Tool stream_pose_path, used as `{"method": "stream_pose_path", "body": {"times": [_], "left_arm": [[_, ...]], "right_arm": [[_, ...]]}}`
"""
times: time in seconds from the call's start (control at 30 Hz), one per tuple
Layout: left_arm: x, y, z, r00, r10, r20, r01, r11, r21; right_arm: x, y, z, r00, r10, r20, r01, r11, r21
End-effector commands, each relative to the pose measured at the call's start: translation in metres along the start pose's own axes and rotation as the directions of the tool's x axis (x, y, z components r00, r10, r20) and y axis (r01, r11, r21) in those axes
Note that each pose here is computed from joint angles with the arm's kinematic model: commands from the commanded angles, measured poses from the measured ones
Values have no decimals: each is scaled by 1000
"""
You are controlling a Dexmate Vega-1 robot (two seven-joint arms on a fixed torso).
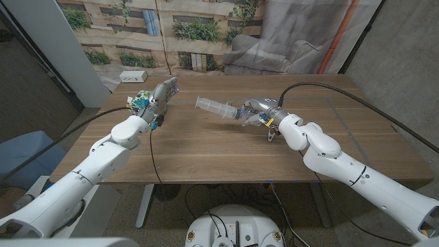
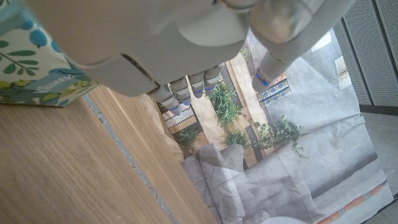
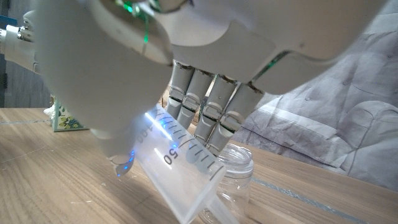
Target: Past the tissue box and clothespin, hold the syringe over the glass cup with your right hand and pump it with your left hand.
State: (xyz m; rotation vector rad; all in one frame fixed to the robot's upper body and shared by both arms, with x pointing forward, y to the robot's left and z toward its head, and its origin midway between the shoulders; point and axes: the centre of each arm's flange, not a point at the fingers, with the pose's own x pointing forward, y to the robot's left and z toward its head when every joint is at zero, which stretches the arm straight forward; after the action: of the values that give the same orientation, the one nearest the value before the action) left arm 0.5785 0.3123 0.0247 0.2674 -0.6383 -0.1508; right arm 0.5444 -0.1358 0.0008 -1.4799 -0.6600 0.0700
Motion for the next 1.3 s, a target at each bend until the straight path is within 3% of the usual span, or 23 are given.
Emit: {"method": "stream_pose_path", "body": {"times": [0.03,0.57,0.97,1.3], "left_arm": [[11,-2,24,999,-37,20,36,998,44],[31,-10,46,993,-113,39,108,988,114],[49,-24,63,982,-178,60,168,975,144],[58,-36,72,977,-206,59,194,967,167]], "right_arm": [[-4,7,-16,995,-54,-85,61,994,87],[-8,7,-43,983,-85,-164,108,984,139],[-13,8,-52,974,-131,-187,169,964,204],[-19,7,-58,960,-191,-205,244,930,273]]}}
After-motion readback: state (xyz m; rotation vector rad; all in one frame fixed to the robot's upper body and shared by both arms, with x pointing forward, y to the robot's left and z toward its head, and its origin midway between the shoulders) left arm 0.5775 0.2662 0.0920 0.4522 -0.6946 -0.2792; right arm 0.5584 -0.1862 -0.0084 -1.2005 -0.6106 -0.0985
